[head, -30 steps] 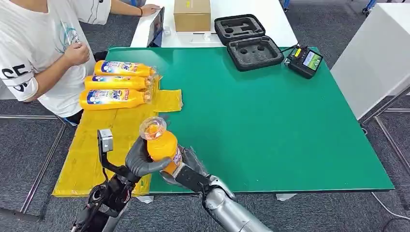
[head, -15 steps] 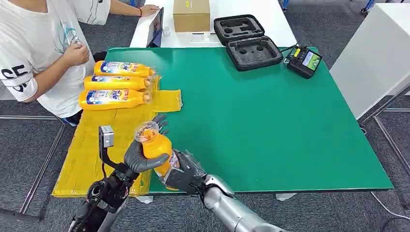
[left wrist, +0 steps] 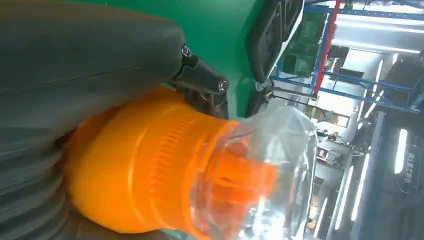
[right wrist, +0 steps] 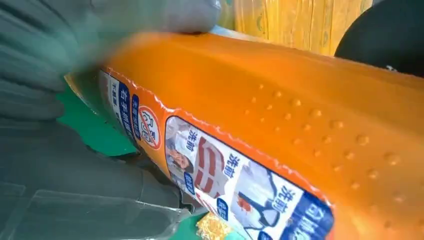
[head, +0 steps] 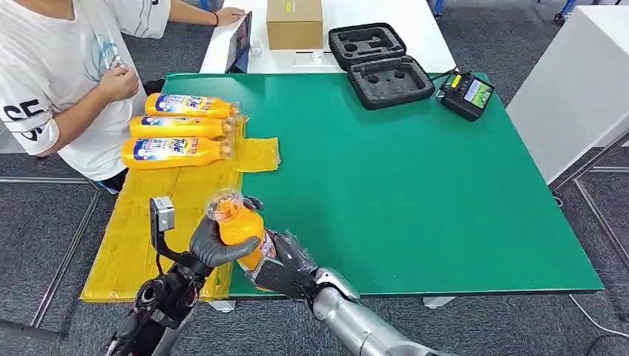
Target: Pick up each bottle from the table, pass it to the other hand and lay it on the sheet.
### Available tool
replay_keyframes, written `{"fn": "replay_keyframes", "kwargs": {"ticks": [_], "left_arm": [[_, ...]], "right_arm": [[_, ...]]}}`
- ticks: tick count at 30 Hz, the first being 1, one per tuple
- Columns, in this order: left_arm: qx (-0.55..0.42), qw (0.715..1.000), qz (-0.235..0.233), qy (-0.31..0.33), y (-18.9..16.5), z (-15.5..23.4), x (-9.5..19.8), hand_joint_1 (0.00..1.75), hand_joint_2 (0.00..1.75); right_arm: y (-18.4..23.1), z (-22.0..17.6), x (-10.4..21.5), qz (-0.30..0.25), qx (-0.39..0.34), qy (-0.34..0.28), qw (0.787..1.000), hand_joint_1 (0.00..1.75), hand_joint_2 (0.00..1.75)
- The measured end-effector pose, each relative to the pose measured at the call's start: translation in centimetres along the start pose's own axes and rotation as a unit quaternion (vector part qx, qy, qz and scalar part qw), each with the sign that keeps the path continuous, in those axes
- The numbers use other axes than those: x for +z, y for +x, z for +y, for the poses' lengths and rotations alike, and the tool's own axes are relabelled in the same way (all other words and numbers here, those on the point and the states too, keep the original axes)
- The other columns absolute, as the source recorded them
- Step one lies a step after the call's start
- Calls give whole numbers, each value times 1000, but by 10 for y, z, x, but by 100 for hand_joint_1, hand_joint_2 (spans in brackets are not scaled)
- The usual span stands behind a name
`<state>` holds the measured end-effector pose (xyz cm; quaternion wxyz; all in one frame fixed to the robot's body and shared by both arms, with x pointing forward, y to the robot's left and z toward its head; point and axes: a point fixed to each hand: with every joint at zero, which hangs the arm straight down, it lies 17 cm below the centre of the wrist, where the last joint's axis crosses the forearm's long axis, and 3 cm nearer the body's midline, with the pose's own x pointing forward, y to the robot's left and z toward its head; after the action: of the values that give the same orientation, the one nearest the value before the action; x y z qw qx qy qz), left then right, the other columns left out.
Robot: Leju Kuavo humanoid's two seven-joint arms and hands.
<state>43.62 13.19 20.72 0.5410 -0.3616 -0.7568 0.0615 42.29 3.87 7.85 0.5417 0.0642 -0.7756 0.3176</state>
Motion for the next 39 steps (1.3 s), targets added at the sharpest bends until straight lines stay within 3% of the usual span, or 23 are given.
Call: {"fn": "replay_keyframes", "kwargs": {"ticks": [3, 4, 6, 7, 13, 24, 26, 32, 36, 39], "left_arm": [[-2, 1000, -4, -3, 3, -1, -4, 175, 175], [-2, 1000, -5, -4, 4, -2, -5, 175, 175], [-4, 1000, -7, -3, 6, -1, -6, 175, 175], [-5, 1000, -8, -1, 6, 0, -7, 175, 175], [-6, 1000, -19, 17, 15, 6, -16, 175, 175], [-7, 999, -29, 23, 22, 7, -22, 175, 175], [-77, 985, -110, 111, 63, 47, -12, 175, 175], [-167, 957, -167, 169, 103, 73, -3, 175, 175], [-268, 912, -217, 224, 141, 91, 6, 175, 175], [-397, 869, -197, 220, 148, 94, -5, 175, 175]], "right_arm": [[3, -6, -4, -4, 4, -7, 1000, 175, 175], [3, -7, -5, -5, 5, -8, 1000, 0, 175], [4, -10, -7, -7, 6, -15, 1000, 0, 175], [5, -13, -7, -7, 6, -21, 1000, 0, 0], [24, -37, -19, -34, 19, -70, 997, 0, 0], [32, -47, -23, -45, 19, -89, 995, 0, 0], [76, -102, -17, -106, -1, -192, 976, 0, 0], [121, -142, 3, -168, 13, -262, 950, 0, 0], [170, -174, 26, -226, 48, -332, 915, 0, 0], [214, -182, 48, -278, 63, -356, 890, 0, 0]]}}
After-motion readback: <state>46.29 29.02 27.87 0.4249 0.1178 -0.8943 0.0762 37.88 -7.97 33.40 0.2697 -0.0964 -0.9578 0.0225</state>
